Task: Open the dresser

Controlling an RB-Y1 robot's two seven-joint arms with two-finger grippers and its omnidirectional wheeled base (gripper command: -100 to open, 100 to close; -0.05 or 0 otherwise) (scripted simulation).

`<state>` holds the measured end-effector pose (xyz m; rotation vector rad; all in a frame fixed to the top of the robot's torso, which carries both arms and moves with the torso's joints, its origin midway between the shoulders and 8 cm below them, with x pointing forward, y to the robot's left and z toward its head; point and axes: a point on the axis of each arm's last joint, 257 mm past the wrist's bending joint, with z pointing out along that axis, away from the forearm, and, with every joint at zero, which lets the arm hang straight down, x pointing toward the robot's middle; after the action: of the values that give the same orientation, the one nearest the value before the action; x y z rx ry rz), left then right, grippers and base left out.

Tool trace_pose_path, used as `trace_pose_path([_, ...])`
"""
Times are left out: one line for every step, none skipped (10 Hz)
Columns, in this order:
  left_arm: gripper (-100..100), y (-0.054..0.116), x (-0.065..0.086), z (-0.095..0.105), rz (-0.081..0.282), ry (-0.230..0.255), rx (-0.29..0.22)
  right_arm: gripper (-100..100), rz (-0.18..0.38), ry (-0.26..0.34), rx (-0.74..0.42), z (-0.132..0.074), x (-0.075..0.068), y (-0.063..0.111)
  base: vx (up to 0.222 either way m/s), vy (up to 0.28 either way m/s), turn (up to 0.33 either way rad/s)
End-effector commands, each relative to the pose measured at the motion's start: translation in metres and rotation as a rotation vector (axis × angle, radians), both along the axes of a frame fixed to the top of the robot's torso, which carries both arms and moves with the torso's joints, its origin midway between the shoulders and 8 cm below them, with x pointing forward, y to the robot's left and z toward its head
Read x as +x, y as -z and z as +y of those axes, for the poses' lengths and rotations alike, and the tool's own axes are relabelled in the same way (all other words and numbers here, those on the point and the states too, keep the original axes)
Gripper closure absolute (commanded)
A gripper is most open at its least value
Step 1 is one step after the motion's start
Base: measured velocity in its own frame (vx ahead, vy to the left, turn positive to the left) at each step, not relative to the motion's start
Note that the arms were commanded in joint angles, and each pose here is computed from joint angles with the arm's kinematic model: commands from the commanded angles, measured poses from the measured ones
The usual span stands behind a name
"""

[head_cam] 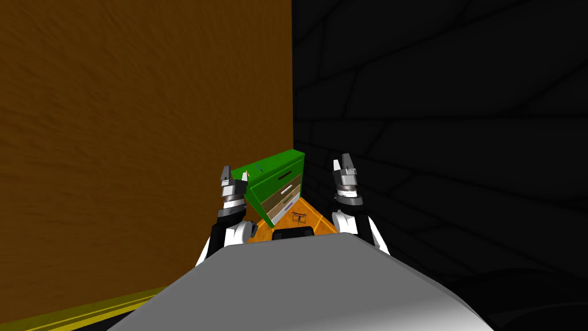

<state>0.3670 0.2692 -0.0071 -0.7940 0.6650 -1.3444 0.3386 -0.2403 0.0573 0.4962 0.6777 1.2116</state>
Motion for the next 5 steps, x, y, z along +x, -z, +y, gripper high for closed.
trace_pose_path([0,0.0000,0.0000,0.0000,0.000,0.000,0.000,0,0.000,0.000,0.000,0.0000,0.0000,0.0000,0.000,0.000,0.000])
trace_pose_path([0,0.0000,0.0000,0.0000,0.000,0.000,0.000,0,0.000,0.000,0.000,0.0000,0.0000,0.0000,0.000,0.000,0.000])
trace_pose_path([0,-0.0001,0.0000,0.0000,0.000,0.000,0.000,0,0.000,0.000,0.000,0.0000,0.0000,-0.0001,0.000,0.000,0.000])
trace_pose_path([0,-0.0001,0.0000,0.0000,0.000,0.000,0.000,0,0.000,0.000,0.000,0.0000,0.0000,-0.0001,0.000,0.000,0.000])
trace_pose_path([0,-0.0001,0.0000,0.0000,0.000,0.000,0.000,0,0.000,0.000,0.000,0.0000,-0.0001,-0.0001,0.000,0.000,0.000])
